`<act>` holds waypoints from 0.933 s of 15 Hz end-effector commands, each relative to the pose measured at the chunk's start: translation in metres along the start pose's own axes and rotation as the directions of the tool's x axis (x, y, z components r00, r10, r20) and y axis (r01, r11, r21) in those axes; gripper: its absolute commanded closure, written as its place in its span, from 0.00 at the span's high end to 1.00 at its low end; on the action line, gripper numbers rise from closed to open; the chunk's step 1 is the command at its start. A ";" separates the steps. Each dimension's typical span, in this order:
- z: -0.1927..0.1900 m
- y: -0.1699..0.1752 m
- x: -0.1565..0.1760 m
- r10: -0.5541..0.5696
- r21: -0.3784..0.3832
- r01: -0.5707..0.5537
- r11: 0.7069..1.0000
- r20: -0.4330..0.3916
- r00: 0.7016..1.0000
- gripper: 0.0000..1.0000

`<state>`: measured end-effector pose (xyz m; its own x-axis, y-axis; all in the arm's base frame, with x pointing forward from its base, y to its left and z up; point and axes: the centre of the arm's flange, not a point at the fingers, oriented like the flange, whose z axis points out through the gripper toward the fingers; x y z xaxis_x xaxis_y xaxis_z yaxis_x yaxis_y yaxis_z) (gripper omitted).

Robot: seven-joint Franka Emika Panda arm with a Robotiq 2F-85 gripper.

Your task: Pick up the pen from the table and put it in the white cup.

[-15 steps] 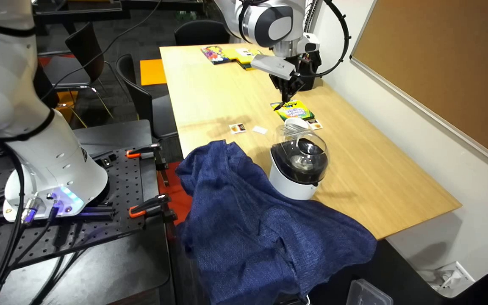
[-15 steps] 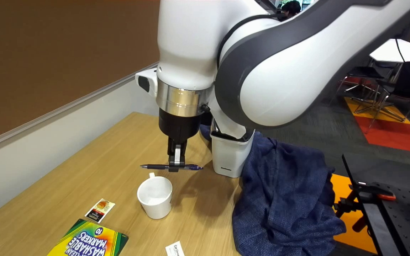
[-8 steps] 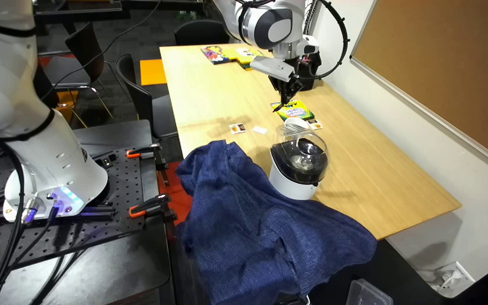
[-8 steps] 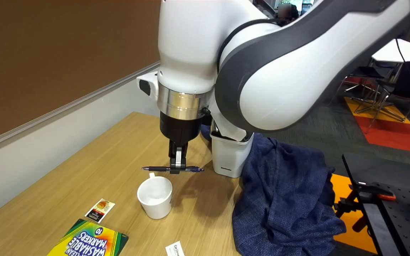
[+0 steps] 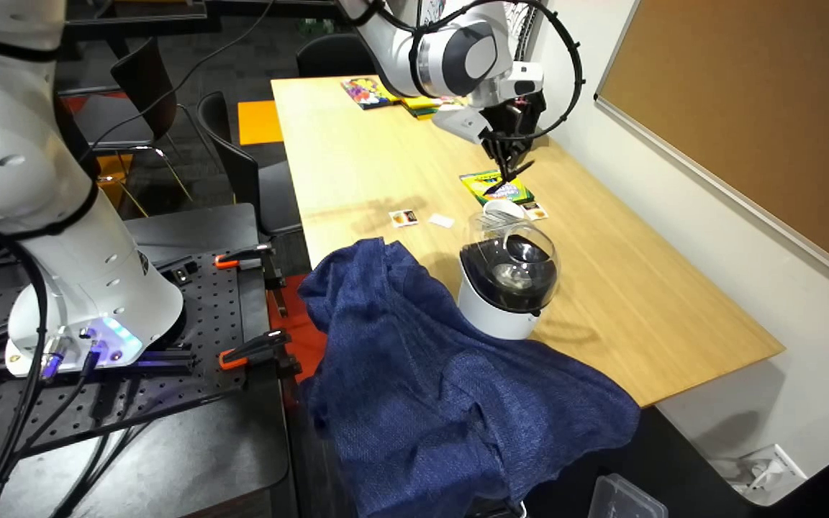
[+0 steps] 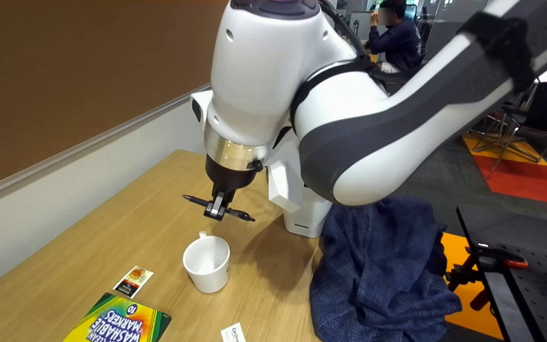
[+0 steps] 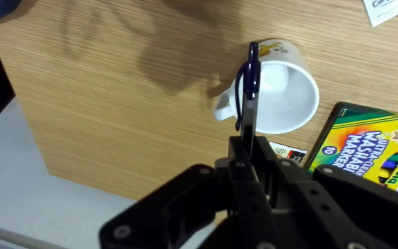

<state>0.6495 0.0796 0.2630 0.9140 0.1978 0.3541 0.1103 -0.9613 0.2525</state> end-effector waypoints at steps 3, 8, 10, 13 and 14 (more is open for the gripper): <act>0.009 -0.016 0.008 0.165 -0.141 -0.177 0.974 -0.091 0.982 0.03; 0.017 -0.026 0.008 0.290 -0.198 -0.323 0.925 -0.179 0.940 0.03; 0.020 -0.031 0.007 0.330 -0.209 -0.376 0.903 -0.224 0.917 0.03; 0.023 -0.036 0.007 0.386 -0.213 -0.457 0.864 -0.304 0.871 0.03; 0.024 -0.038 0.007 0.404 -0.211 -0.484 0.849 -0.330 0.853 0.03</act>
<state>0.6616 0.1072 0.2393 0.7698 -0.1256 0.6258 -0.3607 -0.8945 0.2642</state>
